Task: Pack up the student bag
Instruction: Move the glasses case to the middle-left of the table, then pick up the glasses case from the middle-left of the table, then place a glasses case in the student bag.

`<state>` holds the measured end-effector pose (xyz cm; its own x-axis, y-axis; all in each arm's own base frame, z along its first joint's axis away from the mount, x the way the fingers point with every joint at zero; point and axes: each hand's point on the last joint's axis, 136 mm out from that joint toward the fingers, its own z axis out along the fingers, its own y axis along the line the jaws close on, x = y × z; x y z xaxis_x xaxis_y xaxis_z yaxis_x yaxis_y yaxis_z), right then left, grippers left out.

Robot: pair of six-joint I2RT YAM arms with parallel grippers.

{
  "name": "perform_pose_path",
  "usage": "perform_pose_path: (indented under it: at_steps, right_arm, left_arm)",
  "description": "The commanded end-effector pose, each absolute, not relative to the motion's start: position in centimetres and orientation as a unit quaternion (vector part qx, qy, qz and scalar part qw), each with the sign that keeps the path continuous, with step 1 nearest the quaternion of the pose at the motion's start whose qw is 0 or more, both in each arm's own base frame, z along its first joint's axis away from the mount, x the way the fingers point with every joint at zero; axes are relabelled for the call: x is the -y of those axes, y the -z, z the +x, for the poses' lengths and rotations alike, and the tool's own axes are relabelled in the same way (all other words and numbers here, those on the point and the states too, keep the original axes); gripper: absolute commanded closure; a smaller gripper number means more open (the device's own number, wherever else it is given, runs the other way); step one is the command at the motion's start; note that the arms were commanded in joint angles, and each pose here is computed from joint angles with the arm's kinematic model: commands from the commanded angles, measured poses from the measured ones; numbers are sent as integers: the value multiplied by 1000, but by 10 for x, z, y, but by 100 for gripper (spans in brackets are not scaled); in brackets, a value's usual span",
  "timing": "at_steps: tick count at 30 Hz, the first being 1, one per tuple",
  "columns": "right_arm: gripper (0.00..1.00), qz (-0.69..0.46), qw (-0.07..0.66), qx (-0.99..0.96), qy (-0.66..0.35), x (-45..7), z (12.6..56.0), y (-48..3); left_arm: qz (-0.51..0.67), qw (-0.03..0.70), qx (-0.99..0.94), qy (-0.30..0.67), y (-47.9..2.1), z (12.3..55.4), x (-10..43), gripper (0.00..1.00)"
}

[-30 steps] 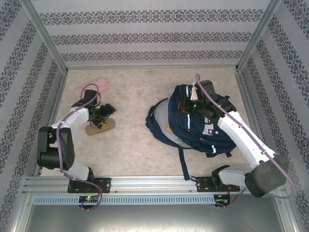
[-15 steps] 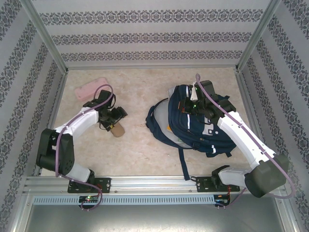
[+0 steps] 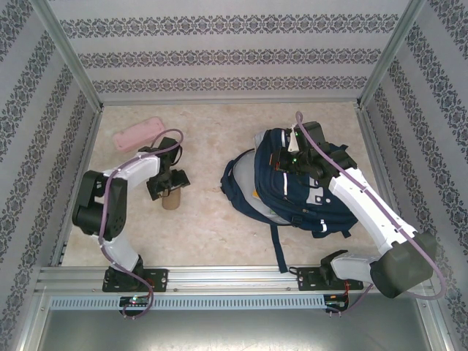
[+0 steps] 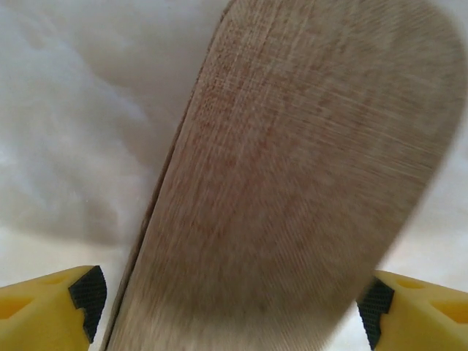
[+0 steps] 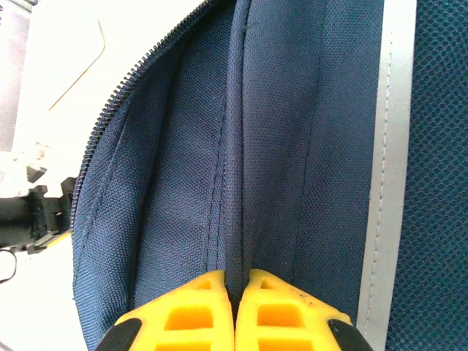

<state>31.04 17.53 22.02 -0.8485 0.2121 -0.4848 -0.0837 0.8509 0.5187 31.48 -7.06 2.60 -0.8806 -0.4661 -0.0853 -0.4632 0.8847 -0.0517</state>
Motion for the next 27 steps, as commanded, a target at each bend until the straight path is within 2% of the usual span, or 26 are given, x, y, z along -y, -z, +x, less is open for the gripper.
perform_pose_path:
  at_steps: [1, 4, 8, 10, 11, 16, 20, 23, 27]
  right_arm:
    - [100, 9, 315, -896, -312, -192, 315, -248]
    - [100, 11, 313, -897, -310, -191, 314, -246]
    - [100, 11, 313, -897, -311, -192, 316, -246]
    - [100, 7, 317, -897, -309, -191, 317, -250]
    - [100, 8, 319, -897, -308, -189, 317, -252]
    - [100, 16, 339, -885, -318, -176, 321, -273]
    - [100, 21, 364, -874, -323, -167, 324, -295]
    - [100, 25, 370, -869, -327, -164, 324, -301]
    - [100, 27, 363, -870, -333, -165, 320, -298]
  left_arm:
    - [-182, 21, -983, -3, -18, 308, 70, 11]
    - [-175, 18, -984, 28, -10, 311, 81, 17]
    - [-169, 26, -985, 34, -14, 314, 86, 41]
    - [-163, 39, -985, 37, -24, 316, 90, 60]
    - [-159, 48, -985, 44, -31, 317, 94, 65]
    - [-115, 115, -980, 114, -91, 331, 141, 67]
    - [-71, 168, -960, 212, -143, 344, 203, 69]
    - [-33, 183, -941, 282, -172, 348, 256, 70]
    - [1, 167, -922, 348, -181, 349, 318, 70]
